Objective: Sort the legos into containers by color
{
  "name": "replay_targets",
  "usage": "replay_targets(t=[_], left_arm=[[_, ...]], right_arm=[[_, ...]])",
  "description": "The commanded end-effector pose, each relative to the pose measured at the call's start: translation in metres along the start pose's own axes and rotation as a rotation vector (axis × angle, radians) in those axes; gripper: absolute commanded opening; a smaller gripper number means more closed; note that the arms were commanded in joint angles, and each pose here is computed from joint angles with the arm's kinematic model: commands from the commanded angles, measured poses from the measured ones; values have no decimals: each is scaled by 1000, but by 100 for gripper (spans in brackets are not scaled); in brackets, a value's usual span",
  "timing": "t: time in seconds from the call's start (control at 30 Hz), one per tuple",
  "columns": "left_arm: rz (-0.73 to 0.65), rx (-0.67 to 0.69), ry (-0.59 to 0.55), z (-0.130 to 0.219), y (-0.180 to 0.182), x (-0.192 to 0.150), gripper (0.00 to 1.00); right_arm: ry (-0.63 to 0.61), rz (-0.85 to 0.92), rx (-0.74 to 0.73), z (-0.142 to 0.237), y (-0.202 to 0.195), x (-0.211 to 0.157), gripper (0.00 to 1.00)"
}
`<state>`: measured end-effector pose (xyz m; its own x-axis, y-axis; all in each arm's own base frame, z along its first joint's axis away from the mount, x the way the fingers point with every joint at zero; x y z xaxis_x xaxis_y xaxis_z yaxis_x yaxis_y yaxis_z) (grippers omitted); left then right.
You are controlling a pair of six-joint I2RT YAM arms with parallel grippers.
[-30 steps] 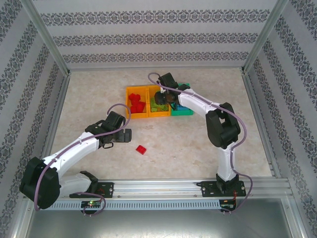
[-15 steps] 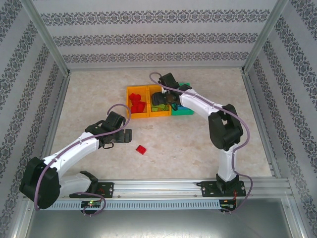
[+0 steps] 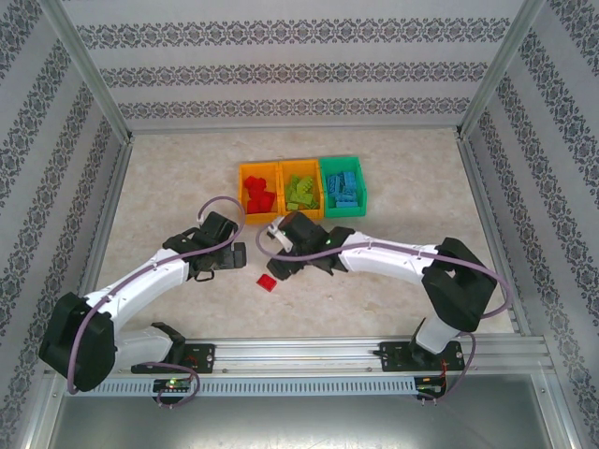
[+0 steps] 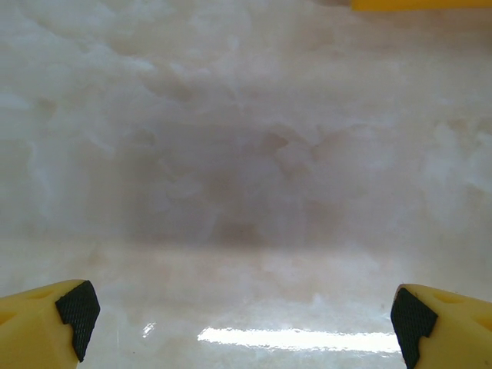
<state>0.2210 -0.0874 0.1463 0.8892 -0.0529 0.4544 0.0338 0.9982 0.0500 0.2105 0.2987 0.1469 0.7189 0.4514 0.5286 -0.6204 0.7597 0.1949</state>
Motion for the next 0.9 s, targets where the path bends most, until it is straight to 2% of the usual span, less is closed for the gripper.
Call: replay_targets(t=[0.0,0.27,0.43,0.53,0.8,0.87], left_arm=[[59,69,50,-8,15,-11,99],[88,63,70,-13,23,-15,99],[86,58,69,-13,23,-15,99],[88,59,67,-13,24,-15,99],[83,62,63,-12,25,-15,99],[85,63,55,-11,26,-15,99]], right_arm=[[-29,32,38,-7,26,-6,84],[50,88,-9,-41,51,-26,85],[86,98,-68,-58,48,-31,80],[88,102,-86,-64,48,-30,72],[72,97,-100,-71,48,-27,34],[51,93,-102,-64,47,-25,29]])
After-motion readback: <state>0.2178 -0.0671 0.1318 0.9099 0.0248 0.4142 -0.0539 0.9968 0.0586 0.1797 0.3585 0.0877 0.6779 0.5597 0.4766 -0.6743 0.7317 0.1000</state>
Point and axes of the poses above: each hand's point on the last joint's axis, 136 mm out from that joint toward the fingers, its own z axis back along the fingers, its own y axis along the line the jaws close on, x = y × z, the point moved 8 cm from there along z, back along the fingers, and after that the axes turned 11 degrees about -z, right-handed, at the moved point
